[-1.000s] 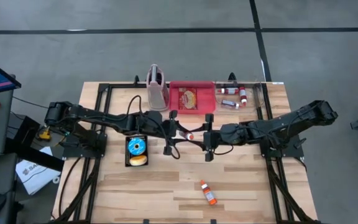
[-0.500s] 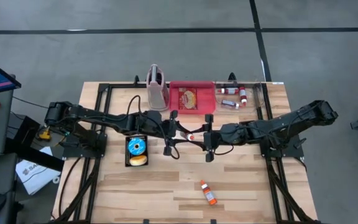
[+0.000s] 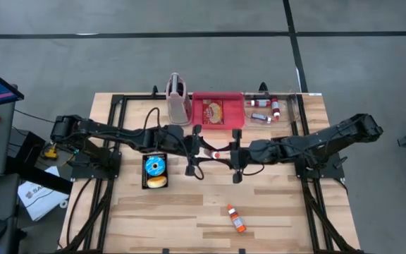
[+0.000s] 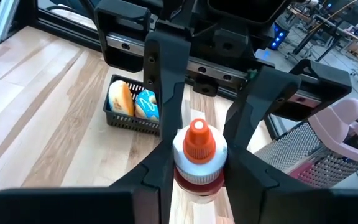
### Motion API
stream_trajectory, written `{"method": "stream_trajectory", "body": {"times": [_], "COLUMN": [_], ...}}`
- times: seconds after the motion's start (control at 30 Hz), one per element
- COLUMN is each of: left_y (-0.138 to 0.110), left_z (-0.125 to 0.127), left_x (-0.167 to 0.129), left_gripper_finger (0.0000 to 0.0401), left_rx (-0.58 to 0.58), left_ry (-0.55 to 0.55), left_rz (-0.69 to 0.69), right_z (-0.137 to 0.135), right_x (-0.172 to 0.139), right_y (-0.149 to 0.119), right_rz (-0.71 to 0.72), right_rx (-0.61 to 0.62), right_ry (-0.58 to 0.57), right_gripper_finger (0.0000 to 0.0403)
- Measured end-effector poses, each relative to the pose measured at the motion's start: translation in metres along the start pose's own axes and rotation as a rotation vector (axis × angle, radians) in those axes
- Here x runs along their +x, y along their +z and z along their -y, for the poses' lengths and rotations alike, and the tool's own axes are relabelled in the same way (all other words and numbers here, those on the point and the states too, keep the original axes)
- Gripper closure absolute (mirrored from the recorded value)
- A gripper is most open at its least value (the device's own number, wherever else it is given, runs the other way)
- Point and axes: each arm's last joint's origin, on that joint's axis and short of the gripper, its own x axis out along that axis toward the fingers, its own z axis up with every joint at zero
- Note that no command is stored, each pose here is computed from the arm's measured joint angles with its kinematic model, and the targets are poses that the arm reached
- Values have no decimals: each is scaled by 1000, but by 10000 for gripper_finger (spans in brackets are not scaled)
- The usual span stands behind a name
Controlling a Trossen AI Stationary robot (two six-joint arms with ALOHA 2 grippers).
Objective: Pick & Place Food Item
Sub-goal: Put the top orange food coloring bottle into the transparent bin
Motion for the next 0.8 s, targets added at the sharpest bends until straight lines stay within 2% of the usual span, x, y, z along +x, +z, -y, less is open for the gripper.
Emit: {"method": "stream_trajectory", "body": {"times": [0.37, 0.53, 0.63, 0.8], "left_y": [-23, -35, -41, -46], "left_z": [-15, -16, -9, 17], "left_x": [-2, -3, -3, -4], "left_gripper_finger": [191, 177, 174, 174], "left_rx": [-11, 3, -5, 37], "left_ry": [118, 152, 133, 76], "left_rz": [-118, -166, -188, -269], "right_z": [0, -4, -6, -8], "right_x": [0, -3, -6, -11], "right_y": [-3, -15, -23, -35], "right_rz": [-42, -171, -251, -375], "right_rx": [12, 45, 91, 145], "right_ry": [-31, -42, -65, -119], "right_gripper_finger": [302, 302, 302, 301]}}
